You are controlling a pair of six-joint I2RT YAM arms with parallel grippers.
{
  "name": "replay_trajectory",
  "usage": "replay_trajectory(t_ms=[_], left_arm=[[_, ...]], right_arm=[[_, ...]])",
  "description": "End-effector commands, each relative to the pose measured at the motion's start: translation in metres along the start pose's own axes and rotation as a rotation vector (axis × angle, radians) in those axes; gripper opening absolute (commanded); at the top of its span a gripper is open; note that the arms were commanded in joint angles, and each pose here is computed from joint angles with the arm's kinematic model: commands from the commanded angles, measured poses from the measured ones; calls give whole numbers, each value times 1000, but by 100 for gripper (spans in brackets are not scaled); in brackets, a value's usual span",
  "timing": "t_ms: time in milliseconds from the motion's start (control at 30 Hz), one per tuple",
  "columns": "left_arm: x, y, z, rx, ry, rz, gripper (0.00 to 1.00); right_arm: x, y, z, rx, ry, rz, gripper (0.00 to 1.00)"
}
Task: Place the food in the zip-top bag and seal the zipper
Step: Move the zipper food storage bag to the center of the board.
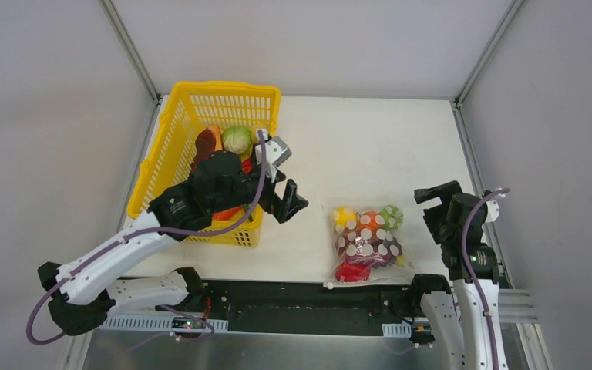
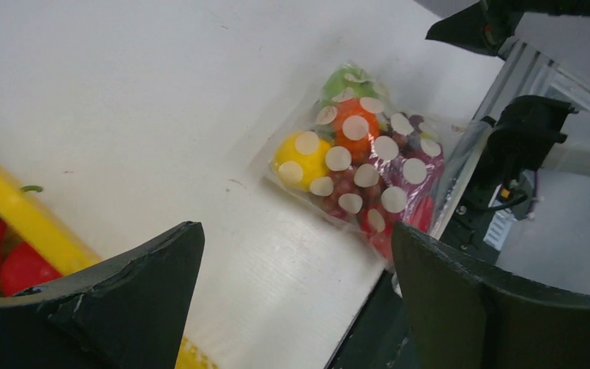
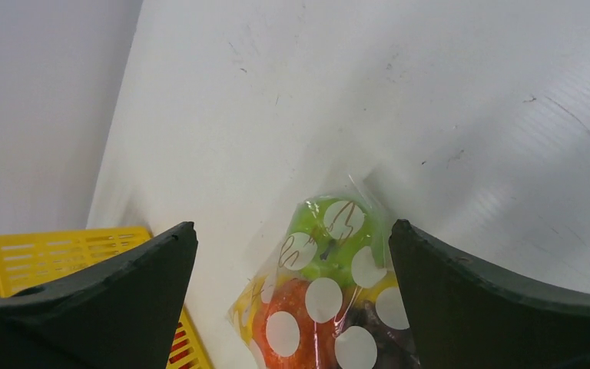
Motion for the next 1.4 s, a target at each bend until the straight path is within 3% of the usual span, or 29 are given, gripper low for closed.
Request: replay_trajectory(t_ms=[0, 100, 200, 467, 733, 967, 1367], left_arm=[[-47, -36, 4, 80, 170, -111, 93], [-62, -70, -24, 200, 258, -83, 92], [-65, -96, -53, 248, 371, -58, 91], [-69, -126, -117, 407, 388, 15, 90], [-82, -140, -175, 571, 429, -31, 83], [-78, -155, -188, 571, 422, 24, 73], [7, -151, -172, 511, 349, 285, 72]], right_arm=[[-8, 3, -24, 97, -76, -17, 99], [-23, -8, -54, 211, -62, -59, 100], [-19, -7, -75, 326, -74, -24, 100], [-8, -12, -93, 414, -52, 81, 100], [-4, -10, -114, 519, -33, 161, 100], [7, -3, -122, 569, -49, 261, 100], [30, -2, -128, 630, -62, 402, 100]])
Point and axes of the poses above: each gripper's point midway between its finger pads, its own y axis back along the fingers, its own x axis along the line the jaws close on, z = x × y, the point moved 2 cm from there along y, back along the fingers, and after that the axes turned 14 degrees about y, right-handed, at the moved point
